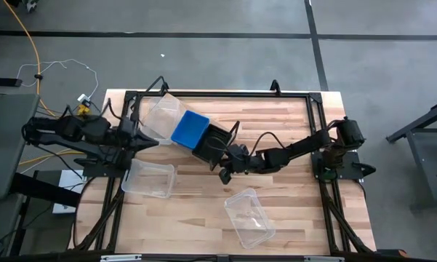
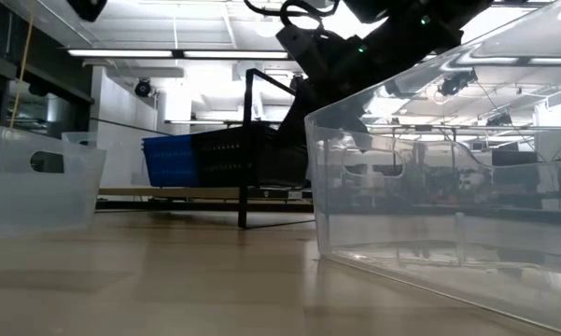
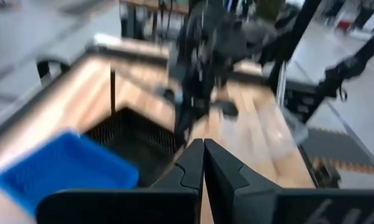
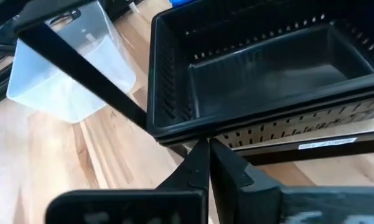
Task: Stack baskets on shelf by color
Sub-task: Adjust the bins on the shelf, then stack the left transparent bin on top of the other transparent bin on the shelf
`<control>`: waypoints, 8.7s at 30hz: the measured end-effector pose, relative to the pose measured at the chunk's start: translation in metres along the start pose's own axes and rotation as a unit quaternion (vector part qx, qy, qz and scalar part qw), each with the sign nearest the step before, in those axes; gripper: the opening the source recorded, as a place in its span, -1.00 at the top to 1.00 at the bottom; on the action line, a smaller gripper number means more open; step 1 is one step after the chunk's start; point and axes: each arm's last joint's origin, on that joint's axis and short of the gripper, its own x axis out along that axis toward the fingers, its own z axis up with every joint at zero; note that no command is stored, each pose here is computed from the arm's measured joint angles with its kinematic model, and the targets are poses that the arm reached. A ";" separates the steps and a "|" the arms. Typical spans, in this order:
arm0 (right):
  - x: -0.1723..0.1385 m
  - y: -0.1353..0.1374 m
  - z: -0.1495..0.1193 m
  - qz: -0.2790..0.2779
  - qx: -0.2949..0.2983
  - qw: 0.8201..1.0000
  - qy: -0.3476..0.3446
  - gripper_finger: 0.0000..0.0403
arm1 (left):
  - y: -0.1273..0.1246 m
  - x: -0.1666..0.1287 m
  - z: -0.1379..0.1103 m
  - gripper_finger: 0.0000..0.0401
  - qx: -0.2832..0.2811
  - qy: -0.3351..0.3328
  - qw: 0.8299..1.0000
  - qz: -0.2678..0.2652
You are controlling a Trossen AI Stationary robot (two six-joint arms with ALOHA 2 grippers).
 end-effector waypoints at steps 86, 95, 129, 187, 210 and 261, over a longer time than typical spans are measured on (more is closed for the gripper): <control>-0.008 0.002 0.002 0.037 -0.045 0.998 0.038 1.00 | 0.072 0.047 -0.061 1.00 -0.189 0.194 0.810 0.521; -0.029 0.005 0.019 0.040 -0.039 0.998 0.006 1.00 | 0.047 0.035 -0.009 1.00 -0.100 0.232 0.918 0.307; -0.103 -0.017 0.046 -0.051 -0.076 0.996 0.013 1.00 | -0.086 0.118 -0.060 0.27 0.240 0.398 0.883 -0.060; -0.102 -0.016 0.048 -0.047 -0.054 0.997 0.004 1.00 | 0.039 0.045 0.138 1.00 0.485 0.386 0.751 0.229; -0.102 -0.017 0.046 -0.053 -0.071 0.996 0.012 1.00 | 0.124 0.099 0.118 1.00 0.446 0.553 0.691 0.134; -0.102 -0.018 0.047 -0.053 -0.072 0.996 0.013 1.00 | 0.099 0.097 0.049 0.31 -0.195 0.290 0.887 0.301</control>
